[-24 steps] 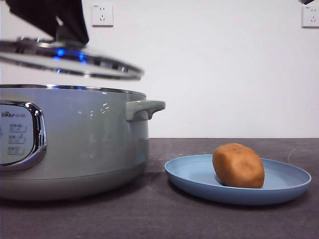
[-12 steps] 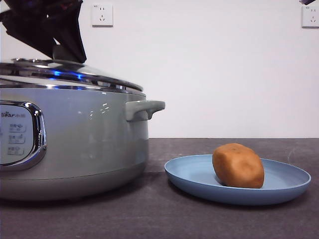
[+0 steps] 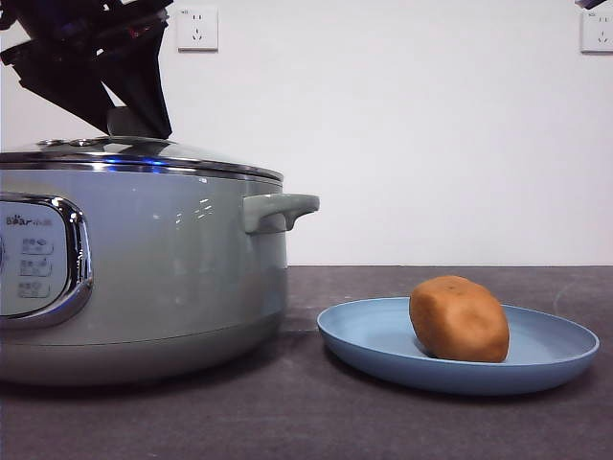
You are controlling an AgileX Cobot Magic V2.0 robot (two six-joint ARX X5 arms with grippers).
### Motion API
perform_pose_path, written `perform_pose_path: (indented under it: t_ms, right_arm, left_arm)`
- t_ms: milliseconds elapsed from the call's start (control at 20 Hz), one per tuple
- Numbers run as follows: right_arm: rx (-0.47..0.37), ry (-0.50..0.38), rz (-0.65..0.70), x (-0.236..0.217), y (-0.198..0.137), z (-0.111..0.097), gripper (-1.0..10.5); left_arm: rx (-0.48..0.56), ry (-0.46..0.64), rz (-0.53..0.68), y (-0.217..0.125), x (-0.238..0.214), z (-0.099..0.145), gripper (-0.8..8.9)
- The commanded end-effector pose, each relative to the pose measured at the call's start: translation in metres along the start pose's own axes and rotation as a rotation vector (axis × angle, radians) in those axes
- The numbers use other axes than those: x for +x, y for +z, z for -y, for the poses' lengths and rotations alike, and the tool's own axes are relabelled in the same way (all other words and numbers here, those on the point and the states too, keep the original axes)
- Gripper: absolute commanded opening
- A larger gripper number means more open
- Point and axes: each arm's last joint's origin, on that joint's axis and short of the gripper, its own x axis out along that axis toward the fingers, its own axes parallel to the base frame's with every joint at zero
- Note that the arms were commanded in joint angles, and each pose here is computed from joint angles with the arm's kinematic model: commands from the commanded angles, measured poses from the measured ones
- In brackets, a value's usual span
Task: Take the potato out from the steamer,put the potato on the plate,close the lid
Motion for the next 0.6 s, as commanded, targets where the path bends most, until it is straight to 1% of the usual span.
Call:
perform_pose_path:
  t_ms: [50, 150, 200, 350, 500, 600]
  right_arm:
    - [0.007, 0.001, 0.001, 0.001, -0.001, 0.0, 5.0]
    - [0.007, 0.001, 0.0, 0.001, -0.001, 0.0, 5.0]
    - [0.007, 0.001, 0.0, 0.001, -0.001, 0.0, 5.0]
    - [0.007, 0.001, 0.0, 0.001, -0.001, 0.0, 5.0]
    - [0.007, 0.001, 0.0, 0.001, -0.001, 0.0, 5.0]
    - [0.007, 0.001, 0.0, 0.001, -0.001, 0.0, 5.0]
  left_arm:
    - [0.018, 0.002, -0.055, -0.006, 0.008, 0.0, 1.11]
    - [0.013, 0.004, -0.046, -0.005, 0.008, 0.0, 3.88]
    - [0.009, 0.005, -0.044, -0.005, 0.008, 0.0, 4.58]
    - [-0.008, 0.05, -0.023, -0.003, 0.005, -0.001, 4.63]
    - [-0.011, 0.064, 0.076, 0.003, -0.013, -0.001, 4.63]
    - [-0.013, 0.066, 0.152, 0.008, -0.034, -0.002, 4.63]
